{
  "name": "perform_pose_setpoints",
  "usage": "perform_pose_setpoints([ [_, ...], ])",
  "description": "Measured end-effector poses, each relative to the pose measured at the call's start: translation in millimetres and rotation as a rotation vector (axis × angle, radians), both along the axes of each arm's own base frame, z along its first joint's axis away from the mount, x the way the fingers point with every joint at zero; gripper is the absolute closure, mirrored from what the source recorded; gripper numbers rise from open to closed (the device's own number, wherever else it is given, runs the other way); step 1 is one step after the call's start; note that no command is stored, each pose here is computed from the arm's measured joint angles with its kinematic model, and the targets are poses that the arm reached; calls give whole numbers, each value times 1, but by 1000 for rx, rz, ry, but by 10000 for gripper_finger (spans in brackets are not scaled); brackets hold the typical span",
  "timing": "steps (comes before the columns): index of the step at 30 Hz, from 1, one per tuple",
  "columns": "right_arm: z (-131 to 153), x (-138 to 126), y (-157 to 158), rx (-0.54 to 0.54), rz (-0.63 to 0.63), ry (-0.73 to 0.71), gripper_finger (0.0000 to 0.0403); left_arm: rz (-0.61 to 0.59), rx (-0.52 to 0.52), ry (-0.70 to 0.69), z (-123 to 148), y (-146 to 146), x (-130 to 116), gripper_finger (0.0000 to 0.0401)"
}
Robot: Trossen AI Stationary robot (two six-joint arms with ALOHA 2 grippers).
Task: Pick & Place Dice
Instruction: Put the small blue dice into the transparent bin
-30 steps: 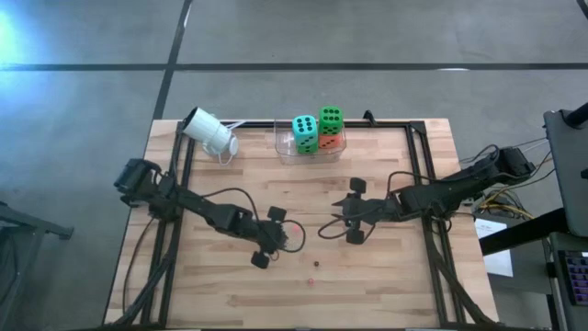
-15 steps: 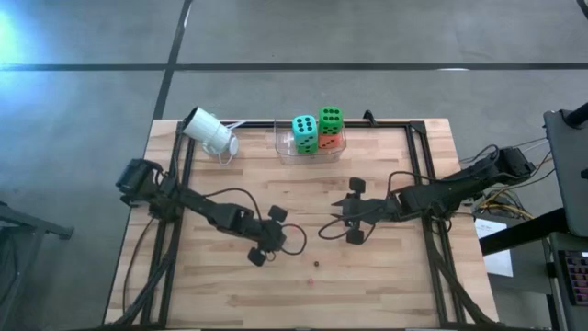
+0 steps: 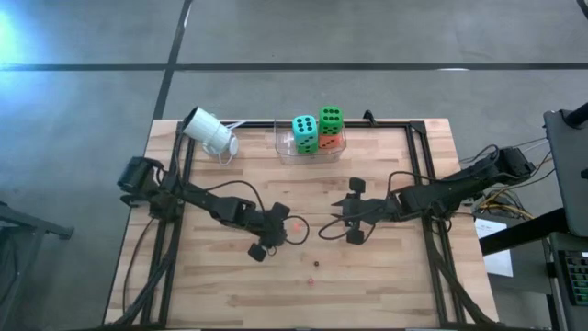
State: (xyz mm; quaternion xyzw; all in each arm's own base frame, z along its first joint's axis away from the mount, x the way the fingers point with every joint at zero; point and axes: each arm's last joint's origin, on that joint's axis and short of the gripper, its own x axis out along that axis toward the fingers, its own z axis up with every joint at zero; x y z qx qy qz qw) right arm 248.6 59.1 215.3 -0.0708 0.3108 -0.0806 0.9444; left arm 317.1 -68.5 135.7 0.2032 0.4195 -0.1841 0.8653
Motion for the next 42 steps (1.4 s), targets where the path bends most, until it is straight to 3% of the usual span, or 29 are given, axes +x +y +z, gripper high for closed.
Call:
perform_pose_setpoints([
  [26,-2,0,0,-10,10,-11,294,-29,20,37,-21,4,5,282],
  [36,-1,1,0,-11,12,-17,300,-41,23,39,-20,4,5,359],
  [42,-1,1,0,-13,15,-20,299,-37,18,23,-12,4,8,360],
])
